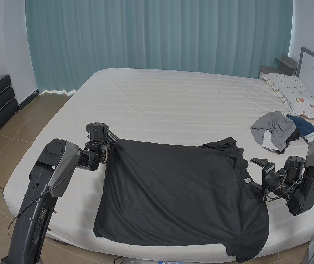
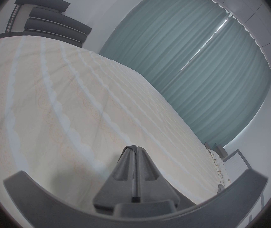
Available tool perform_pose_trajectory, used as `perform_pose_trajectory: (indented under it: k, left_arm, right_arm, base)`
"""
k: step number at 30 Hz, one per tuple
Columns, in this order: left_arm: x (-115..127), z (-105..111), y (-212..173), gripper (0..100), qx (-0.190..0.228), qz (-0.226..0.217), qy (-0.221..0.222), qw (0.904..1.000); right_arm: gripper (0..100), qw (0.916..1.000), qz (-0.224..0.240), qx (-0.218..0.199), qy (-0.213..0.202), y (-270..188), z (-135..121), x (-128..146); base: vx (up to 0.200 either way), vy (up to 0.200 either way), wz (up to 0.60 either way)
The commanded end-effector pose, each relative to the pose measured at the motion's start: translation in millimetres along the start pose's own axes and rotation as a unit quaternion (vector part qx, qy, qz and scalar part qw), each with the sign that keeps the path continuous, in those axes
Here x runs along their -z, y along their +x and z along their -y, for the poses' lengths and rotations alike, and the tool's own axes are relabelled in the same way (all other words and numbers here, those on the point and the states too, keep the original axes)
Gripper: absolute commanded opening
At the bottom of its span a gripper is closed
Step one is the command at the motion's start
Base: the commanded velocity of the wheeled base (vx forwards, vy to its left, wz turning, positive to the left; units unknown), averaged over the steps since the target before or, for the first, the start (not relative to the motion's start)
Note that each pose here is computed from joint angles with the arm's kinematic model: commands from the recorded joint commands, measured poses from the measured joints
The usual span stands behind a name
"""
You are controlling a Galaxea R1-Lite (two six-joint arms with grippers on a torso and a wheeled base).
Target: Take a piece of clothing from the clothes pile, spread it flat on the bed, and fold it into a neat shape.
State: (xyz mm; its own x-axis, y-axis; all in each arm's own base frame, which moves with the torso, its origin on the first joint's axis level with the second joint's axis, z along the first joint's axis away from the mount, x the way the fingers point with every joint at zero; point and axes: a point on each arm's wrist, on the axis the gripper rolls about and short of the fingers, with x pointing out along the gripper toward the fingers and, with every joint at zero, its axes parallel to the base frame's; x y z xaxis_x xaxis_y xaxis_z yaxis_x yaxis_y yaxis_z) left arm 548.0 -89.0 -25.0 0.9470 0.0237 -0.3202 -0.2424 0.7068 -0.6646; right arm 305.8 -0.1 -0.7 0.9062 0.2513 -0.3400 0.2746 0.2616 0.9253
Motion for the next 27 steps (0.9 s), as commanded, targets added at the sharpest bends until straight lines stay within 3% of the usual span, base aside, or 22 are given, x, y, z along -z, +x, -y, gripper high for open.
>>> perform_pose_trajectory:
  k: [1,27]
  left_arm:
    - [-4.7,-4.3,1.7,0,-0.003,0.004,-0.002,1.0]
    - [-13.2,-12.1,3.4,0,-0.02,0.019,-0.006,0.9996]
  right_arm:
    - [100,1.0,0.001,-0.004,-0.001,0.2,-0.4,-0.2]
    - [100,1.0,0.001,-0.003,-0.002,0.4,0.0,-0.1]
  base:
    - [0.0,0.0,0.0]
    - [0.0,0.0,0.0]
